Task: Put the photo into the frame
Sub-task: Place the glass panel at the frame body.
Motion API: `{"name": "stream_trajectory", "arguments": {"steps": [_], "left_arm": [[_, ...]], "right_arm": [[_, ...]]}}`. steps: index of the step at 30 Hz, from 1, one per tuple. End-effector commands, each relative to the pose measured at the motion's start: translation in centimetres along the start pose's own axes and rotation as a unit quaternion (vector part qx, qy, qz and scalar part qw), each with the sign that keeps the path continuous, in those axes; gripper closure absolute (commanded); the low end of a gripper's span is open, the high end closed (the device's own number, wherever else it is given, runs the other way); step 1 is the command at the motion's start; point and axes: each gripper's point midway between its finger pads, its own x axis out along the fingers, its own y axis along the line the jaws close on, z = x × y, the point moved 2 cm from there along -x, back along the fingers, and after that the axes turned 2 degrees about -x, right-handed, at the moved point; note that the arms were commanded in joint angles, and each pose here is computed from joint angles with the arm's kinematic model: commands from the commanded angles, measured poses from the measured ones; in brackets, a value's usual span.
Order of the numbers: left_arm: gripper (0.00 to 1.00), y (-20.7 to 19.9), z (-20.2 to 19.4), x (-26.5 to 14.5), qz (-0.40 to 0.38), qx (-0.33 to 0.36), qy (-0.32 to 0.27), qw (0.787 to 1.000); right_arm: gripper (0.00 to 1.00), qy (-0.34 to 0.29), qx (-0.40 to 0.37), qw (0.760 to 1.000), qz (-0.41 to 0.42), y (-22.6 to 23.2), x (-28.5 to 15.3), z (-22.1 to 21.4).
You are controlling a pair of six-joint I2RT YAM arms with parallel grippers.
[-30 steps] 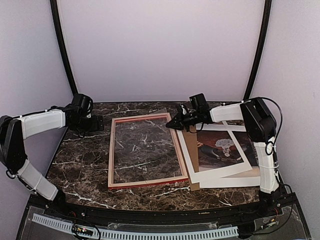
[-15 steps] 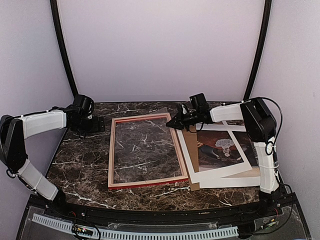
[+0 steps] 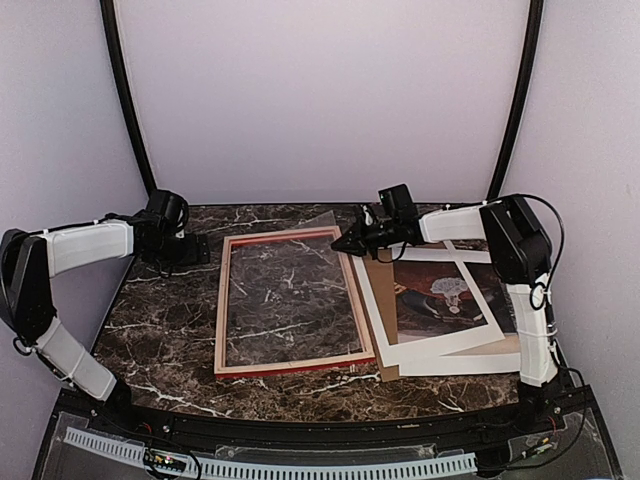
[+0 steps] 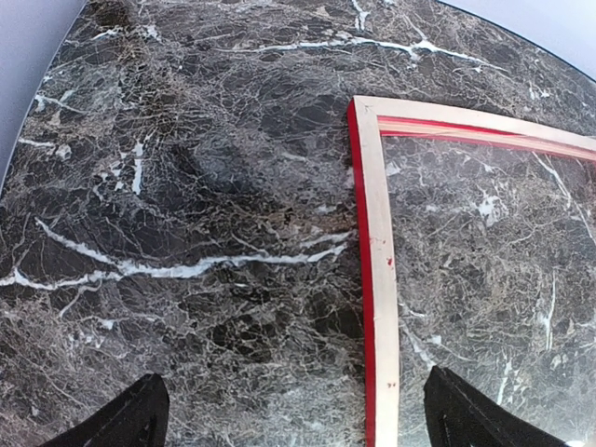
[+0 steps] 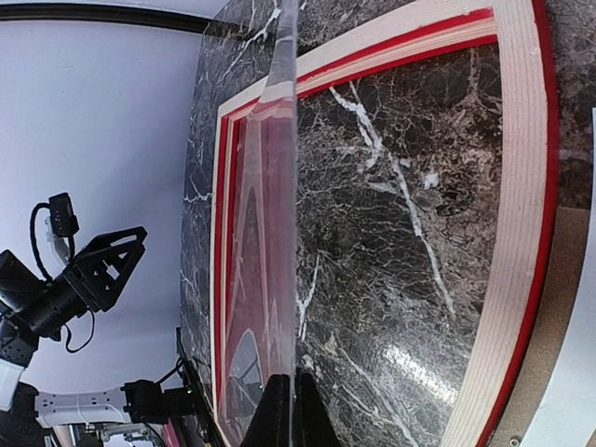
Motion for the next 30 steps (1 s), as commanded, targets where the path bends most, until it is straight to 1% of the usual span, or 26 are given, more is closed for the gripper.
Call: {"name": "stream_trajectory", "arguments": {"steps": [1, 6, 17, 30], "left_arm": [[0.02, -0.2, -0.8, 0.5, -0.004, 0.001, 0.009, 1.000], [0.02, -0.3, -1.1, 0.8, -0.004, 0.002, 0.013, 1.000], [0.02, -0.3, -1.4, 1.1, -0.004, -0.004, 0.017, 1.000], [0.01, -0.1, -1.2, 0.9, 0.000, -0.005, 0.010, 1.000]], "right_arm": [[1.00, -0.023, -0.030, 0.999, 0.016, 0.9, 0.2, 1.5], [1.00, -0.025, -0.049, 0.998, 0.028, 1.9, -0.5, 1.6], [1.00, -0.025, -0.098, 0.992, 0.073, 5.7, -2.5, 1.9], [1.00, -0.018, -0.115, 0.987, 0.115, 7.7, -3.0, 1.4]]}}
